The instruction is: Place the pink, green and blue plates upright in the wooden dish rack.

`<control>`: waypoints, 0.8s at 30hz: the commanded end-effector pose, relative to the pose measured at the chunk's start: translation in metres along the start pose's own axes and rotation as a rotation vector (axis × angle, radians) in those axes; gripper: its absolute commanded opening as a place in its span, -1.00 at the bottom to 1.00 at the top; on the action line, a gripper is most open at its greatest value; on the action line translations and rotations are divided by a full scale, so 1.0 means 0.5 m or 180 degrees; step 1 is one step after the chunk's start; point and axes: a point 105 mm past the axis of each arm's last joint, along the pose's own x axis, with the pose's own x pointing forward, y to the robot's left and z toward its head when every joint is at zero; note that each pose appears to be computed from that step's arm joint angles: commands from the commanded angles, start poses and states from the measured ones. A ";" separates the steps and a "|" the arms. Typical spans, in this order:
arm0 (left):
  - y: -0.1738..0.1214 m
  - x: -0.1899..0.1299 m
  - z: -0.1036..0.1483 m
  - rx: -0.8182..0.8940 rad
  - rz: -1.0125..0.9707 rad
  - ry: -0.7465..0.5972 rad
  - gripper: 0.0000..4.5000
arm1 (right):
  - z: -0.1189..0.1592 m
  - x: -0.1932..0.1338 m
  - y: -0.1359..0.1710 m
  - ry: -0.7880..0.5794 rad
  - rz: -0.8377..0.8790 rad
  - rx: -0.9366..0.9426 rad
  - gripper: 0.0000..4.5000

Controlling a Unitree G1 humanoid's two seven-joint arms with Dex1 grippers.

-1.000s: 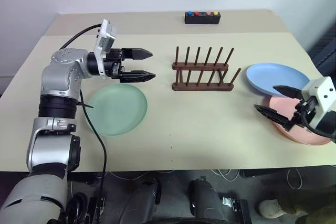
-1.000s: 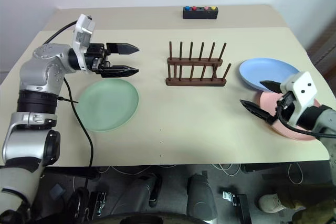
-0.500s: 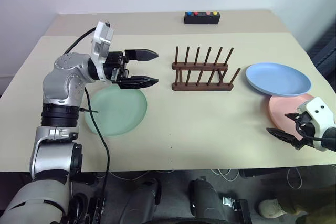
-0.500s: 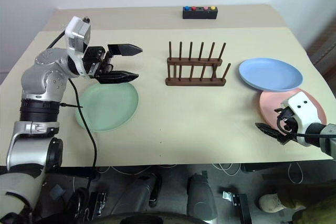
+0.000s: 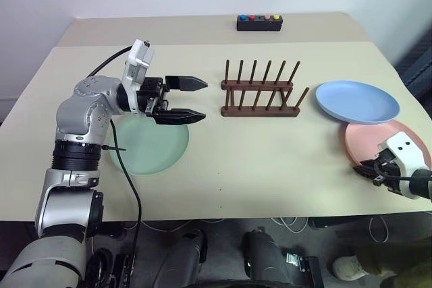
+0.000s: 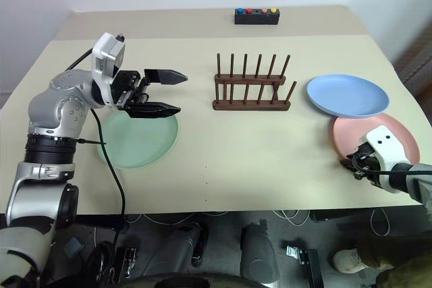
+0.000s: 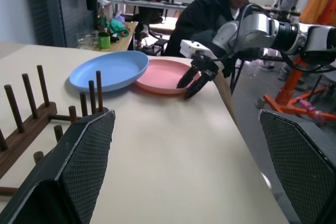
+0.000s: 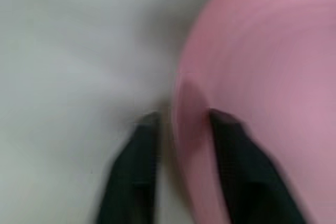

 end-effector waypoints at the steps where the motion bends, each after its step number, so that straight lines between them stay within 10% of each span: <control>1: -0.006 -0.001 0.014 0.0132 -0.0030 -0.0006 1.00 | -0.005 -0.009 -0.014 0.0138 -0.0116 -0.0180 -0.98; 16: 0.003 0.000 0.008 0.0149 0.0025 -0.0047 1.00 | 0.052 -0.119 -0.051 0.0232 -0.0239 -0.0525 -0.98; 24: 0.006 0.002 0.004 0.0149 0.0030 -0.0065 1.00 | 0.100 -0.195 0.041 0.0158 0.0683 -0.0597 -0.98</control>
